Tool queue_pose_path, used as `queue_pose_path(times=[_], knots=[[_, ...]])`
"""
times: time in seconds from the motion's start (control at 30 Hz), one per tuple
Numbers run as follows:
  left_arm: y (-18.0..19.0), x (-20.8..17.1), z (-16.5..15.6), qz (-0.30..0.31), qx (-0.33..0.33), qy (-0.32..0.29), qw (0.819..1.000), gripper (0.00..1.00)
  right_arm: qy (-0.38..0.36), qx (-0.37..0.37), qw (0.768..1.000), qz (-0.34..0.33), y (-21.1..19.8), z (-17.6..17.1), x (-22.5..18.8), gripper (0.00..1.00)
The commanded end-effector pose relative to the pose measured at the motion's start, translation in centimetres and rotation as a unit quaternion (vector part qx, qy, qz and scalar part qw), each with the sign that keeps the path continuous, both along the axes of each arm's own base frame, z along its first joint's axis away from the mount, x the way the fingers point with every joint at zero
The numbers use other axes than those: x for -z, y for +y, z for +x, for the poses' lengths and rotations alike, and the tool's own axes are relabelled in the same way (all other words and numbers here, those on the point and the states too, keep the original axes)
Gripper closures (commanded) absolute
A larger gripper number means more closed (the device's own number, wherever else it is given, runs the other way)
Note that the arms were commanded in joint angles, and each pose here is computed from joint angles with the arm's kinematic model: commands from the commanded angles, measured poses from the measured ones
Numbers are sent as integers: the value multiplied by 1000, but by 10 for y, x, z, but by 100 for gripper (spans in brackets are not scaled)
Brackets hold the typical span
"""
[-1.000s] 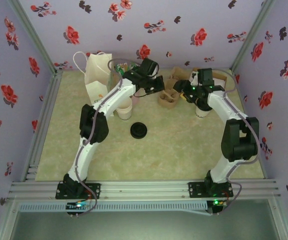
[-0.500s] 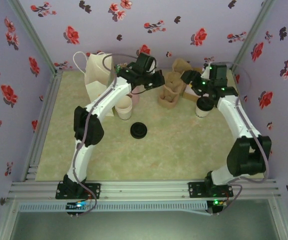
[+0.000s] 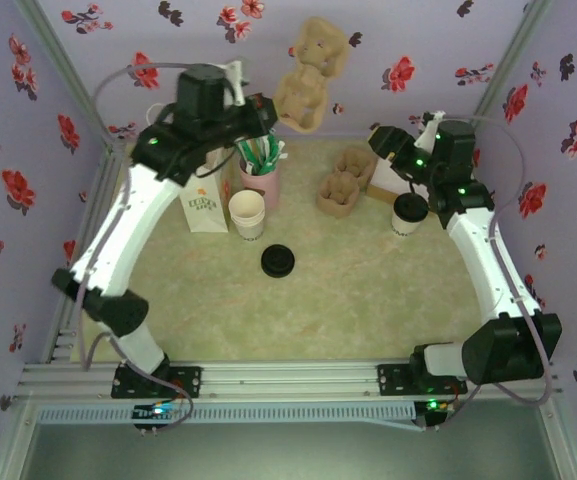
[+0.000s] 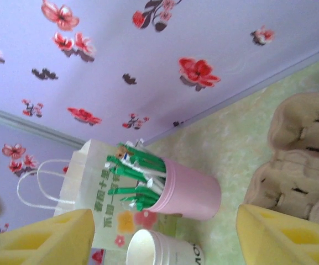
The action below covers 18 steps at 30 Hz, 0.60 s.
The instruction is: Pack the takeout coffee
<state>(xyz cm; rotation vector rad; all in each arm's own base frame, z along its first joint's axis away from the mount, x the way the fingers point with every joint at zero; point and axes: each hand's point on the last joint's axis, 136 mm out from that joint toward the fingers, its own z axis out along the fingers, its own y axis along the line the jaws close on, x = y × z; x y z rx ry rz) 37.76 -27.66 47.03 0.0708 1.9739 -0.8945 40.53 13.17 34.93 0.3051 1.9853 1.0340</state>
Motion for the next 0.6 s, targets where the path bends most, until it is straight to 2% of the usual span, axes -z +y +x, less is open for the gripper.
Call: queue_pose_path(times=[0.0,0.13,0.27,0.4,0.57], knots=[[46,-13,-16,38,-52,-32,997,100,1,-40,999,-35,33,-5,7,32],[97,-27,-43,45,-109,-59,991,100,10,-83,994,-66,78,-8,13,32],[143,-21,-66,49,-160,-54,984,100,27,-124,987,-99,129,-10,24,32],[173,-8,-83,57,-192,-40,979,100,40,-148,980,-129,174,-10,32,32],[209,-6,-110,69,-244,-53,966,100,47,-182,971,-150,228,-14,38,33]])
